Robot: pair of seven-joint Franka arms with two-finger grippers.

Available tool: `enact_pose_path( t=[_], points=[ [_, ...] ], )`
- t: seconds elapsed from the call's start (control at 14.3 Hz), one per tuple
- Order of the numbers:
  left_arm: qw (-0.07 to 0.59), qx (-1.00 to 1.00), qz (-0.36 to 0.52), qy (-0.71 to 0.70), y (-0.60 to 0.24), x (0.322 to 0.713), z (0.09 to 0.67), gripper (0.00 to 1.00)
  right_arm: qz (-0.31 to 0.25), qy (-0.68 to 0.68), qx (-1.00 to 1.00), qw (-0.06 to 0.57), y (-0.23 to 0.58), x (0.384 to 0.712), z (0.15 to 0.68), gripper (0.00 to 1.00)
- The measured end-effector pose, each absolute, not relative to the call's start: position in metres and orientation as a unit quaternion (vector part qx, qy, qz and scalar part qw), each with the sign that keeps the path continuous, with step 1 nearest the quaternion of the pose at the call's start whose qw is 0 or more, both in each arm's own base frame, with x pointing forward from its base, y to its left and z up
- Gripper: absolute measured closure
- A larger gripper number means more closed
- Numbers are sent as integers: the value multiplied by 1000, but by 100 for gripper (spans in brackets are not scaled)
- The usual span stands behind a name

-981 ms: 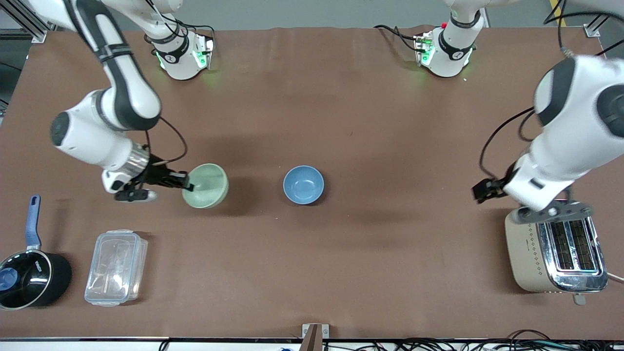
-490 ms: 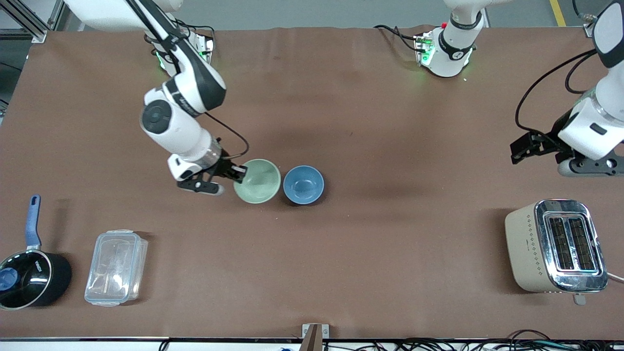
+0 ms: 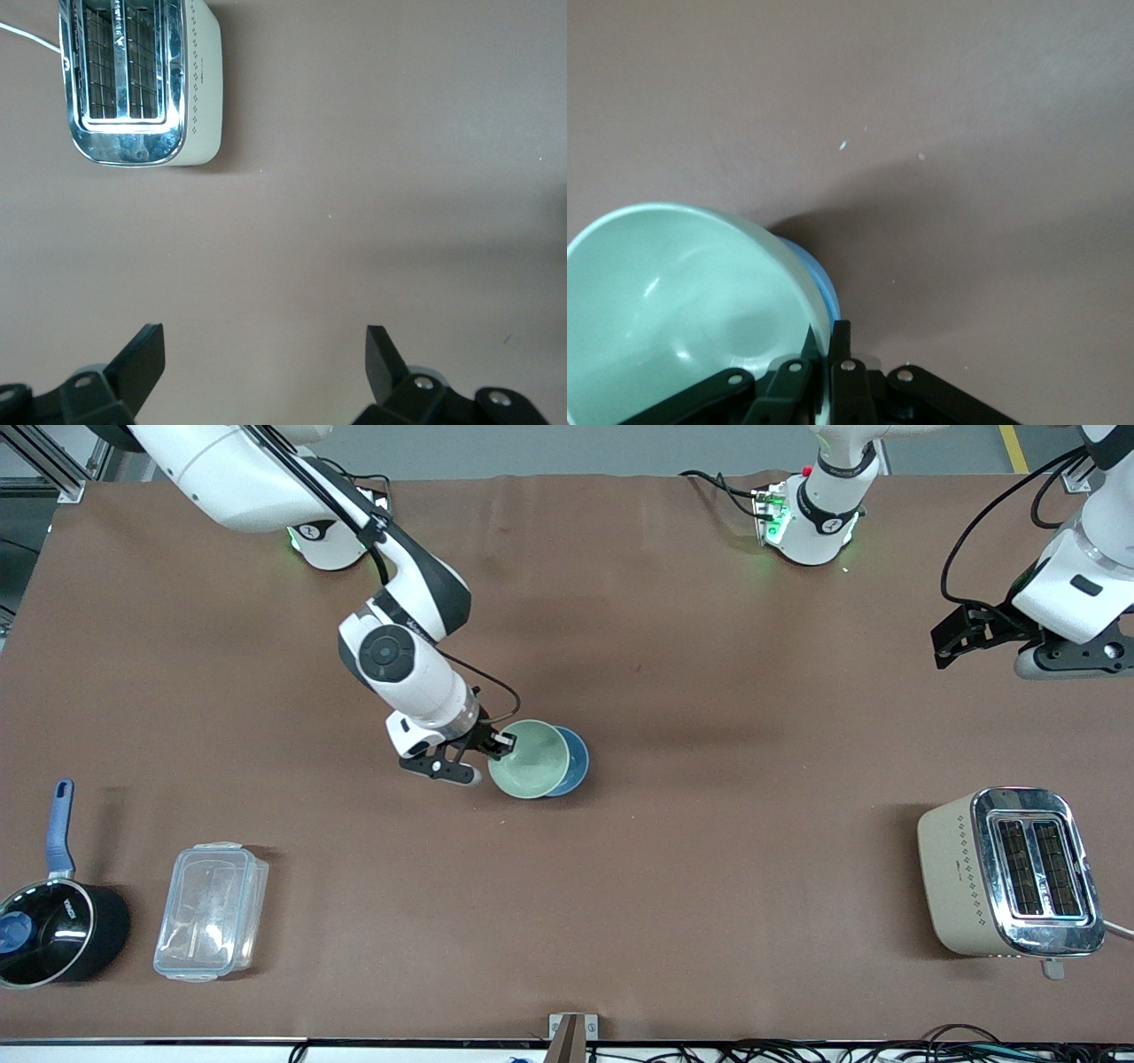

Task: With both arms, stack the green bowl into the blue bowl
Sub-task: 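Carry the green bowl with the right gripper over the blue bowl, then lower the green bowl into the blue bowl and open the right gripper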

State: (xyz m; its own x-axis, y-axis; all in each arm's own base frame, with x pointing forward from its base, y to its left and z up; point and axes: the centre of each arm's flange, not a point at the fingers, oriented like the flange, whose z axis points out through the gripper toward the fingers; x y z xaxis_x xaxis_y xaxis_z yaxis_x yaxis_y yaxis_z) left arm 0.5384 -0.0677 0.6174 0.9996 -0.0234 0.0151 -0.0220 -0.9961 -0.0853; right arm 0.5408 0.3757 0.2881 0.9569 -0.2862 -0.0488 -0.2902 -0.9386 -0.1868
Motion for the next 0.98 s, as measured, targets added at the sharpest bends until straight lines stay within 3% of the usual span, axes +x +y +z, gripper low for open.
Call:
enact_pose_path(
  t=[0.49, 0.98],
  points=[
    [19, -1000, -3, 10, -72, 537, 615, 0, 4, 157, -986, 64, 414, 510, 257, 96],
    [19, -1000, -3, 11, -73, 537, 615, 0, -12, 165, -983, 83, 416, 517, 255, 96]
  ],
)
